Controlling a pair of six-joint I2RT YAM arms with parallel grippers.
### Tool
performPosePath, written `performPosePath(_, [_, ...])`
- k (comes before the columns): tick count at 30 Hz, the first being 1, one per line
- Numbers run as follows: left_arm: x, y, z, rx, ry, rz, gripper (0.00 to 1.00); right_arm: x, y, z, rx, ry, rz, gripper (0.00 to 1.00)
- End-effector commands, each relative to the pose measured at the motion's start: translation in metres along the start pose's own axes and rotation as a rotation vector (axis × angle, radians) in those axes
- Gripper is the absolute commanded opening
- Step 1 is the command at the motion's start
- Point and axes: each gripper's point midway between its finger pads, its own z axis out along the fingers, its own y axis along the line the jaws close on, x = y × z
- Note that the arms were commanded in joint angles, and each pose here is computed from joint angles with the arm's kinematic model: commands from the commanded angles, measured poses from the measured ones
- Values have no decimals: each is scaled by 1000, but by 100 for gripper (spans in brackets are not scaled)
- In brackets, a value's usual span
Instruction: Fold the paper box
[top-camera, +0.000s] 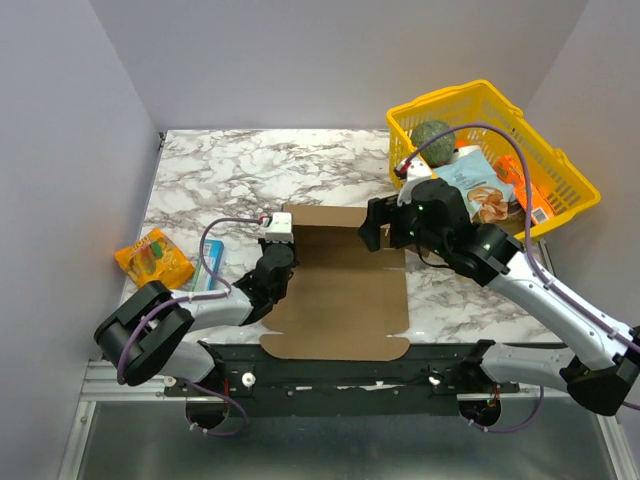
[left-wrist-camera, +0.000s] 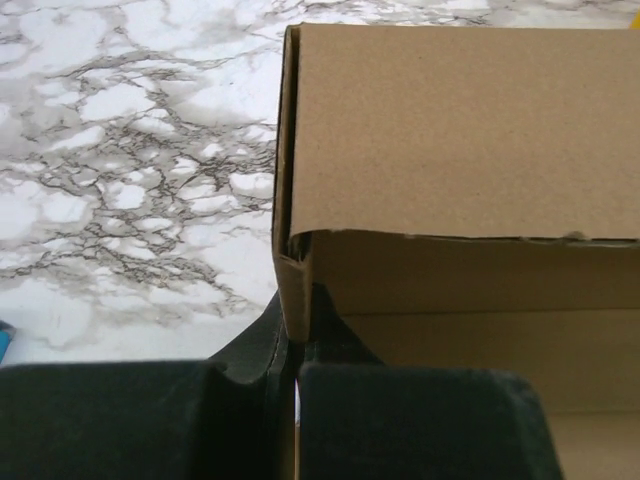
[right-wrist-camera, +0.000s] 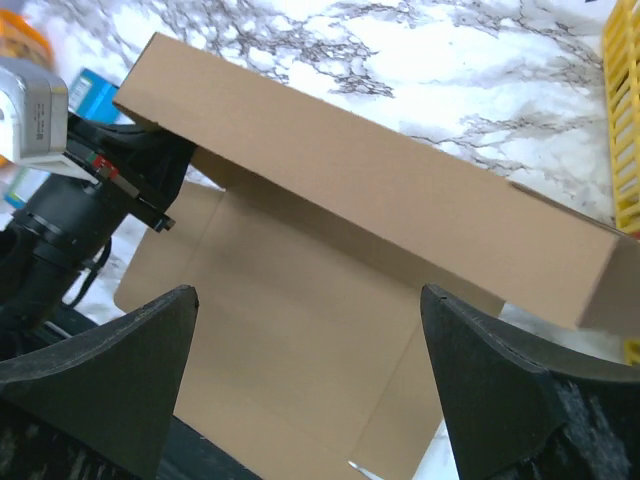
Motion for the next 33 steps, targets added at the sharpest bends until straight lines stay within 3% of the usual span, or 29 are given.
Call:
performPosePath(1, [15,23,-13,-70,68,30,0,22,-19,2,68,41,157,100])
performPosePath(12, [16,25,-16,-56,61,54,0,34,-42,26,40,82,275,99])
performPosePath(24, [14,26,-18,-49,51,50,0,48,-71,40,146,103,298,99])
performPosePath(33, [11,25,-19,-38,43,44,0,45,-65,52,92,96,341,99])
